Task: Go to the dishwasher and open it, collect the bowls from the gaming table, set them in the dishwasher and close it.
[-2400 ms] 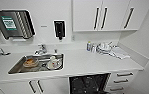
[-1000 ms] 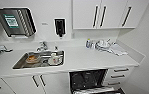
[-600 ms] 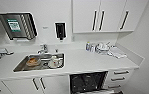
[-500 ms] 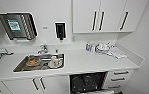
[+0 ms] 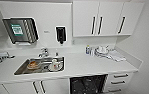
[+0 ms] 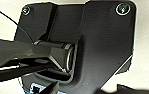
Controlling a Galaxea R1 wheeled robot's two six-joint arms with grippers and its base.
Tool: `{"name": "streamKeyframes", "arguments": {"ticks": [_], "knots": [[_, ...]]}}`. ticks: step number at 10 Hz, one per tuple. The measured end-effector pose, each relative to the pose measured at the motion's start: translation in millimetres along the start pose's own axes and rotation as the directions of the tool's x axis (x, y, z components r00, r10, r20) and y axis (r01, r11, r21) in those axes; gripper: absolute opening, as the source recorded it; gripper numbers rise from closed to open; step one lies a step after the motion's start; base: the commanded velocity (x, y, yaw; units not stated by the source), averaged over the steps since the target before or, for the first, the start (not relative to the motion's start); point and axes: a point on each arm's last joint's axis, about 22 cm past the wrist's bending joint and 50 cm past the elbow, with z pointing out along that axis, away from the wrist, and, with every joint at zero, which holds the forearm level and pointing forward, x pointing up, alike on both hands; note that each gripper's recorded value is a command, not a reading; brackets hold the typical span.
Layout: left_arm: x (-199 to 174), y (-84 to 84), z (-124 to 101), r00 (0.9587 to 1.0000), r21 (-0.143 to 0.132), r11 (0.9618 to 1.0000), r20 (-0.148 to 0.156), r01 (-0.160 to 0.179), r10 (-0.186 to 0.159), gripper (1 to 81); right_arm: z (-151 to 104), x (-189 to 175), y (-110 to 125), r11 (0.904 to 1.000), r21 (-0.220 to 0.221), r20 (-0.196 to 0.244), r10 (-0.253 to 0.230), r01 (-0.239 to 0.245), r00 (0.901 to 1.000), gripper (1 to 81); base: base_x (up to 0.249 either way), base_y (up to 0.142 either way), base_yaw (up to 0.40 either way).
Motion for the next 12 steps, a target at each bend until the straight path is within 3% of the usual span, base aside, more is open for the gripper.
{"name": "streamKeyframes", "arguments": {"ticks": [2, 8, 12], "knots": [[11.8, 4.1, 1.0, 0.9995, -0.004, 0.9999, -0.031, -0.011, 0.011, 81.1, 0.6, 13.2, 2.3, 0.9999, -0.005, -0.031, -0.01, 0.01, 0.9995, 81.1, 0.0, 0.0, 0.0], [8.1, 11.1, 2.4, 0.9995, -0.012, 0.9999, -0.032, -0.009, 0.009, 81.1, -0.5, 9.6, 10.0, 0.9997, -0.024, -0.027, -0.01, 0.009, 0.9996, 81.1, 0.0, 0.0, 0.0], [8.1, 4.0, 0.6, 0.9995, -0.001, 1.0, -0.032, -0.008, 0.008, 81.1, 0.6, 10.5, 5.7, 0.9998, -0.019, -0.028, -0.01, 0.009, 0.9996, 81.1, 0.0, 0.0, 0.0]]}}
